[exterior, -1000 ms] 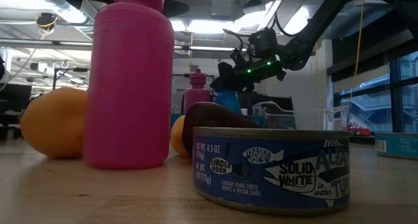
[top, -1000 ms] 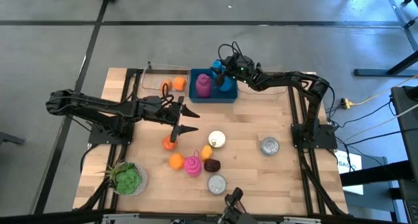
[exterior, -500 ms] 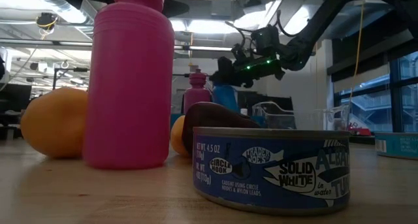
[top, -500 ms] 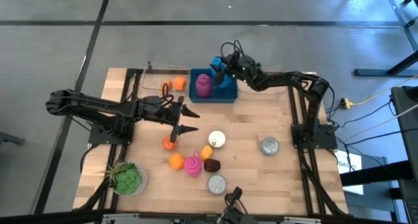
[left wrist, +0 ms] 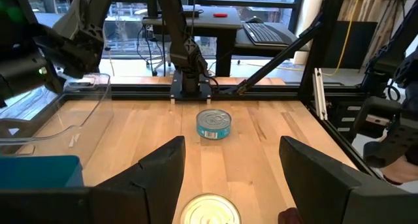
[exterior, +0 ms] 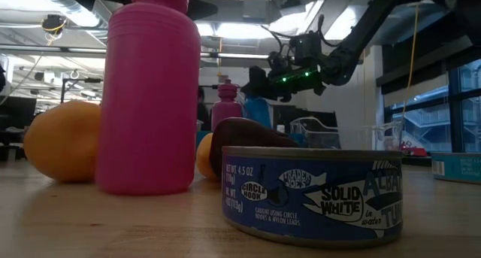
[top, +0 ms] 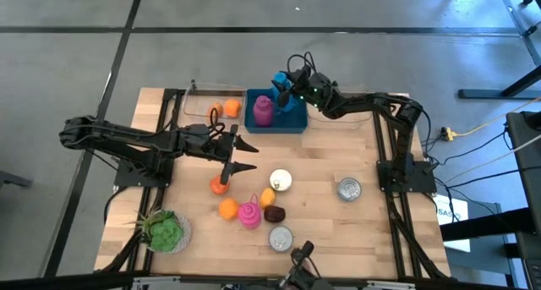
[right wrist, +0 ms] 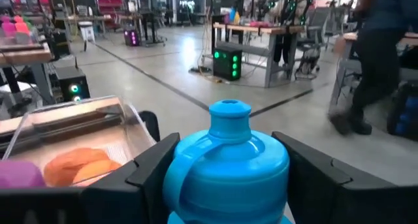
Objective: Pick & Place Food Item
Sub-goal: Put the blue water bottle into the blue bin
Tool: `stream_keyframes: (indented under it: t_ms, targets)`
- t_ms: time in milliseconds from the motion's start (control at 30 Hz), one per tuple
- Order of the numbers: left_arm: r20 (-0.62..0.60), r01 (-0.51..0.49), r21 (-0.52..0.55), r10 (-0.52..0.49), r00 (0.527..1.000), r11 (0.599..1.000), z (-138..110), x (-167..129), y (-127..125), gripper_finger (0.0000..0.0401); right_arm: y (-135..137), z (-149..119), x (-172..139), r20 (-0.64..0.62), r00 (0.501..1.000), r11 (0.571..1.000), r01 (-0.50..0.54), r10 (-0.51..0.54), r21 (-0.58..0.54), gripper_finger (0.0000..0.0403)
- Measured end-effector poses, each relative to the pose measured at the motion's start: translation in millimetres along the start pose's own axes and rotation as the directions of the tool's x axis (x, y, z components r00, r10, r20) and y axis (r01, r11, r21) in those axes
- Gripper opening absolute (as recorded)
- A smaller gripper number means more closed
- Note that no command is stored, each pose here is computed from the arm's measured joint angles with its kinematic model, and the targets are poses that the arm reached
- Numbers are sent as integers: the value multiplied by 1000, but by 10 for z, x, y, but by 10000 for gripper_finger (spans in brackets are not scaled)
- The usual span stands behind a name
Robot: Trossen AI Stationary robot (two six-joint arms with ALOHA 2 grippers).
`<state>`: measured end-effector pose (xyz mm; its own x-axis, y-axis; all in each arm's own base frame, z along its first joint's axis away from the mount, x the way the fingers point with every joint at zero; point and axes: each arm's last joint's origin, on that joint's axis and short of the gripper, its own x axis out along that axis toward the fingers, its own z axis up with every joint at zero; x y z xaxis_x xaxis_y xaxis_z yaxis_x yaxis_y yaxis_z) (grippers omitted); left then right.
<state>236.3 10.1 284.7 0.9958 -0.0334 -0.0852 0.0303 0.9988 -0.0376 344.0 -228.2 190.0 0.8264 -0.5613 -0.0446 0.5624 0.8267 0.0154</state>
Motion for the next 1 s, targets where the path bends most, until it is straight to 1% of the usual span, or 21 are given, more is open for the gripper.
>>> stream_keyframes:
  t_ms: [200,267,467,733,867,1000]
  targets:
    - [0,0,0,0,1000,1000,0,0,0,240,-3,-97,46,48,999,1000,6,-6,13,214]
    - [-2,0,-3,0,1000,1000,-1,0,0,240,-2,-98,47,51,999,1000,5,-6,15,215]
    - [0,0,7,0,1000,1000,0,0,0,240,-11,-97,46,49,998,999,32,-33,16,234]
    - [0,0,7,0,1000,1000,0,0,0,240,-6,-97,46,49,999,1000,22,-22,12,225]
    - [0,0,7,0,1000,1000,0,0,0,240,-8,-97,46,49,999,999,13,-15,30,248]
    - [0,0,7,0,1000,1000,0,0,0,240,-6,-97,46,47,998,999,-35,33,28,275]
